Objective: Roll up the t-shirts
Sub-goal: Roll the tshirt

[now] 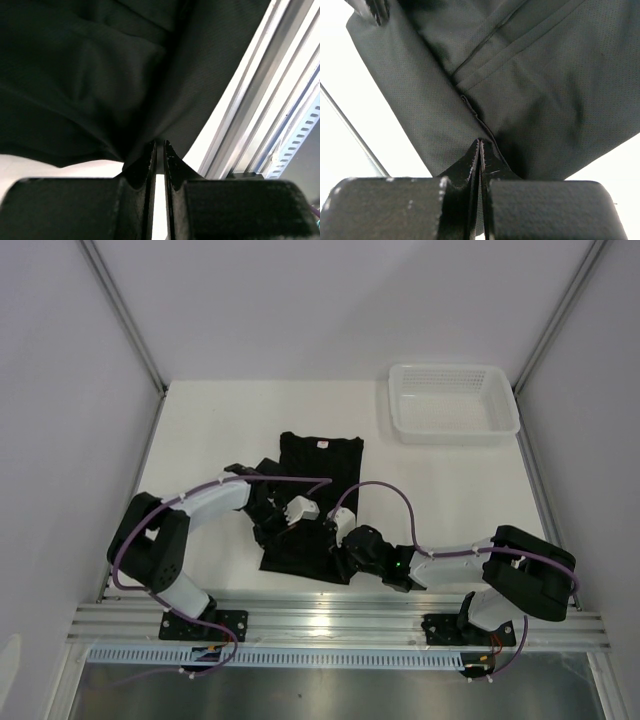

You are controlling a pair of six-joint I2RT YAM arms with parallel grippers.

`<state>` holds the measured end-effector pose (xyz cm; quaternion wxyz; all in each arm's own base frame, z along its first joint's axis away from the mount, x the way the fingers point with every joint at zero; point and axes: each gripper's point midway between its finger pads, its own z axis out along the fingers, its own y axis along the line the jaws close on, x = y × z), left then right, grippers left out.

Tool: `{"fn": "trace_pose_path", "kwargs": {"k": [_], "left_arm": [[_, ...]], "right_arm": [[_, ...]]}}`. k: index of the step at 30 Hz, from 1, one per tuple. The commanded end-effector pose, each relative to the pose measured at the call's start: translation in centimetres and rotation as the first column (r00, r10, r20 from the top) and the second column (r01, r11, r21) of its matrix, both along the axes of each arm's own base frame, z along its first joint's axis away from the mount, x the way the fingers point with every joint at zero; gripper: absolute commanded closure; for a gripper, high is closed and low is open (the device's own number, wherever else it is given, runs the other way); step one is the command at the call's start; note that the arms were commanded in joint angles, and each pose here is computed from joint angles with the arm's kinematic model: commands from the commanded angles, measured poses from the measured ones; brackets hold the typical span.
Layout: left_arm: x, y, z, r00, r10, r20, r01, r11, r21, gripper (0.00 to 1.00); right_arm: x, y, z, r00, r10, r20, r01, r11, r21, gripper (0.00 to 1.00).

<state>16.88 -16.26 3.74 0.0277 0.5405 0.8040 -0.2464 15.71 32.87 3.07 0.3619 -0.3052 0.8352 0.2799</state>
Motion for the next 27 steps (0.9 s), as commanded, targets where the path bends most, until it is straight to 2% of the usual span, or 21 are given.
{"fn": "trace_pose_path", "kwargs": {"k": [1, 8, 12, 15, 18, 20, 21, 23, 24, 25, 27], "left_arm": [[2.1, 0.1, 0.3, 0.998, 0.053, 0.033, -0.053, 0.999, -0.007, 0.89], [3.7, 2.4, -1.2, 0.995, 0.074, 0.067, -0.08, 0.993, 0.092, 0.91], [4.7, 2.3, 0.5, 0.99, 0.094, 0.105, -0.101, 0.993, 0.06, 0.86], [4.1, 2.0, 1.9, 0.992, 0.07, 0.106, -0.073, 0.997, 0.026, 0.82], [2.8, 1.4, 3.4, 0.991, 0.012, 0.132, -0.006, 0.999, -0.046, 0.77], [2.3, 1.2, 4.2, 0.977, -0.047, 0.207, 0.062, 0.996, -0.067, 0.75], [1.0, 1.7, 2.7, 0.977, -0.072, 0.201, 0.084, 0.995, -0.052, 0.73], [-0.1, 1.6, 2.7, 0.945, -0.175, 0.278, 0.197, 0.979, -0.05, 0.71], [-2.0, 2.5, 0.9, 0.944, -0.217, 0.248, 0.231, 0.973, -0.026, 0.69], [-2.2, 2.2, 0.6, 0.916, -0.277, 0.289, 0.295, 0.955, -0.021, 0.69], [-2.5, 2.9, -0.4, 0.894, -0.308, 0.326, 0.318, 0.948, 0.021, 0.64]], "right_arm": [[0.8, 0.4, 1.1, 0.999, -0.015, 0.036, 0.015, 1.0, 0.012, 0.99], [1.0, 0.4, 1.7, 0.999, -0.011, 0.046, 0.01, 1.0, 0.015, 0.99], [0.9, 0.4, 1.5, 0.999, -0.006, 0.042, 0.005, 1.0, 0.009, 0.99], [0.9, 0.5, 1.5, 0.999, -0.006, 0.04, 0.006, 1.0, 0.012, 0.99], [1.1, 0.7, 1.9, 0.999, -0.009, 0.042, 0.008, 1.0, 0.024, 0.99], [1.1, 0.8, 2.0, 0.999, -0.009, 0.039, 0.008, 0.999, 0.035, 0.99], [1.0, 0.9, 2.0, 0.999, -0.007, 0.037, 0.006, 0.999, 0.04, 0.99], [1.0, 0.9, 1.9, 0.999, -0.009, 0.031, 0.007, 0.999, 0.041, 0.99], [0.9, 0.9, 1.8, 1.0, -0.011, 0.025, 0.01, 0.999, 0.042, 0.99], [0.8, 0.9, 1.8, 1.0, -0.011, 0.023, 0.01, 0.999, 0.043, 0.99], [1.0, 0.7, 1.7, 0.999, -0.028, 0.015, 0.027, 0.999, 0.038, 0.99]]}}
